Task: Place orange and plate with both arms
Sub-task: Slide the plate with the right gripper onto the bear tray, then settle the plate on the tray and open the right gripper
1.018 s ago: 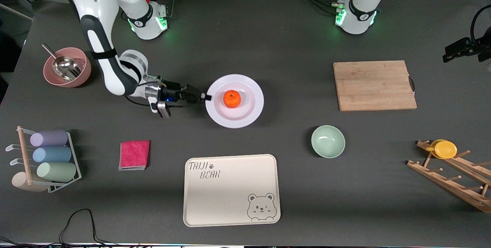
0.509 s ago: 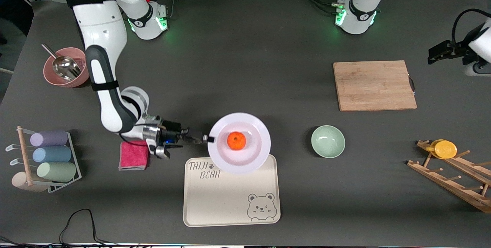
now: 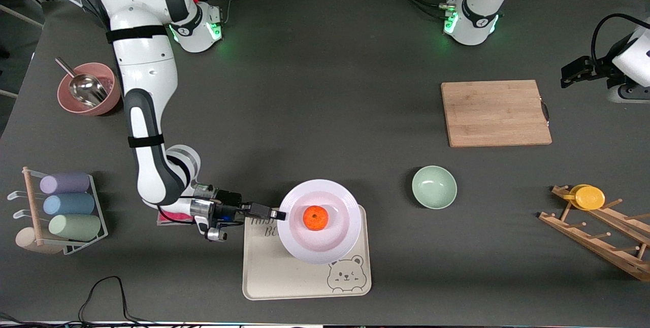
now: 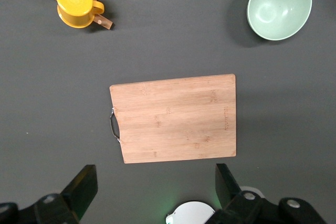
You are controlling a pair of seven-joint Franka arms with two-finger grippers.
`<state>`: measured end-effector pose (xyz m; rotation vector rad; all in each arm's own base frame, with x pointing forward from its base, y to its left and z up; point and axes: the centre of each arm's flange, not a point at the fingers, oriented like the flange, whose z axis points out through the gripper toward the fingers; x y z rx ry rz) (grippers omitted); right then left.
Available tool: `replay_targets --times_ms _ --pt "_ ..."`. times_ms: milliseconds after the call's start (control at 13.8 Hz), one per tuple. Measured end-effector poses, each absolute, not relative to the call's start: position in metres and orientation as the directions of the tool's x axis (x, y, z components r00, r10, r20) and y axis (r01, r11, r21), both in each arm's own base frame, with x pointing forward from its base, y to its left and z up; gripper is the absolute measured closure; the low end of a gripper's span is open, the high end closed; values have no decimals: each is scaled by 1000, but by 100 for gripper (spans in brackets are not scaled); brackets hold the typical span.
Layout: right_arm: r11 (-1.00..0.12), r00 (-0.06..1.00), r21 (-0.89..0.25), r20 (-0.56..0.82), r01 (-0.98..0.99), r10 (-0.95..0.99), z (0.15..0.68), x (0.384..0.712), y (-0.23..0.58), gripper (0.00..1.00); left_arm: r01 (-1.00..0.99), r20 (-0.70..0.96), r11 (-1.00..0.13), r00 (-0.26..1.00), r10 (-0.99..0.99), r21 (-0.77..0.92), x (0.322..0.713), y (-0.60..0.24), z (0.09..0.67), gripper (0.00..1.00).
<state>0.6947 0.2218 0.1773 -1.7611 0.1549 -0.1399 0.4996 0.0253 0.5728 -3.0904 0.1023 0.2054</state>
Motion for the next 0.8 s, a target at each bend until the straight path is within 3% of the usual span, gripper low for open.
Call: replay_targets --times_ms 436,800 --pt "-225 984 -974 15 -25 -176 121 696 215 96 -69 -136 -997 989 -64 -38 500 25 565 0" --pt "-248 982 -968 69 24 -174 106 707 221 96 -69 -136 -997 989 -64 -38 500 25 565 0"
